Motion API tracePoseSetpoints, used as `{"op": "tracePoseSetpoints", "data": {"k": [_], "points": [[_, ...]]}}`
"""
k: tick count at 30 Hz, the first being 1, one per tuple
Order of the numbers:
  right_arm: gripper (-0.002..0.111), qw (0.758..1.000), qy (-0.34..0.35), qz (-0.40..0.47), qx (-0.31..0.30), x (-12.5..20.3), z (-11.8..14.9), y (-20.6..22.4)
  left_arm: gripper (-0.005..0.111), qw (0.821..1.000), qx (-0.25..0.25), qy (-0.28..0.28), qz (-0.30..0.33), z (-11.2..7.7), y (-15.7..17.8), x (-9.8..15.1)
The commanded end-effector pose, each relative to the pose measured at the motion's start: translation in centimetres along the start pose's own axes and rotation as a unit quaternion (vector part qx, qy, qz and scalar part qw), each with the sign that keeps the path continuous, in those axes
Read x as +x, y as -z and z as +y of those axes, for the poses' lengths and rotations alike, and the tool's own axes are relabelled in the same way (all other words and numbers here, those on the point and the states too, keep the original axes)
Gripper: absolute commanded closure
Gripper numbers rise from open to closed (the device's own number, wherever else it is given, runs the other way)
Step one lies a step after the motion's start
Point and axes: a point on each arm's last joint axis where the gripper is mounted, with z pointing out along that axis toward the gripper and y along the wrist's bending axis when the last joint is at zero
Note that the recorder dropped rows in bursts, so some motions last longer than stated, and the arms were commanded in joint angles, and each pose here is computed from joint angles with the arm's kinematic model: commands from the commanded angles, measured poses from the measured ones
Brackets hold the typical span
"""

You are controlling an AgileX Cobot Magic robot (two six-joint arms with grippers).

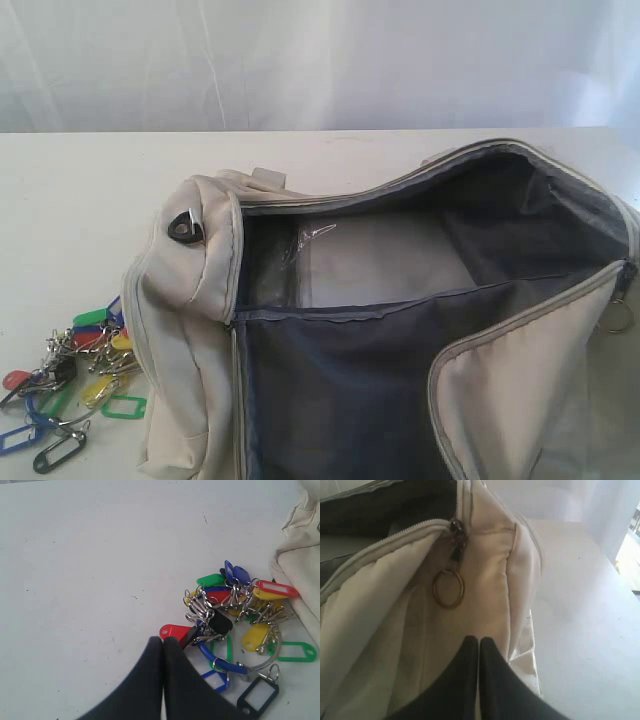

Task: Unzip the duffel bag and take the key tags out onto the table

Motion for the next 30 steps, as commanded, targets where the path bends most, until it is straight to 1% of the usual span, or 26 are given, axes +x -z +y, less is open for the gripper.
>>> {"op": "tracePoseSetpoints", "data": {"k": [1, 4, 10, 30], "points": [[0.107, 1.0, 0.003, -0.008, 0.0, 0.0, 0.02, -0.02, 0.107, 1.0, 0.0, 0.006, 0.0, -0.01, -0.03, 0.12], [0.107, 1.0, -0.001, -0.008, 0.002, 0.0, -0.01, -0.02, 0.107, 1.0, 0.0, 0.006, 0.0, -0.01, -0.03, 0.12], [0.107, 0.999, 0.004, -0.007, 0.032, 0.02, -0.4, -0.01, 0.107, 1.0, 0.0, 0.006, 0.0, -0.01, -0.03, 0.12], [0.107, 0.999, 0.002, -0.008, 0.033, 0.0, -0.4, -0.01, 0.107, 1.0, 0.0, 0.006, 0.0, -0.01, -0.03, 0.12]]}}
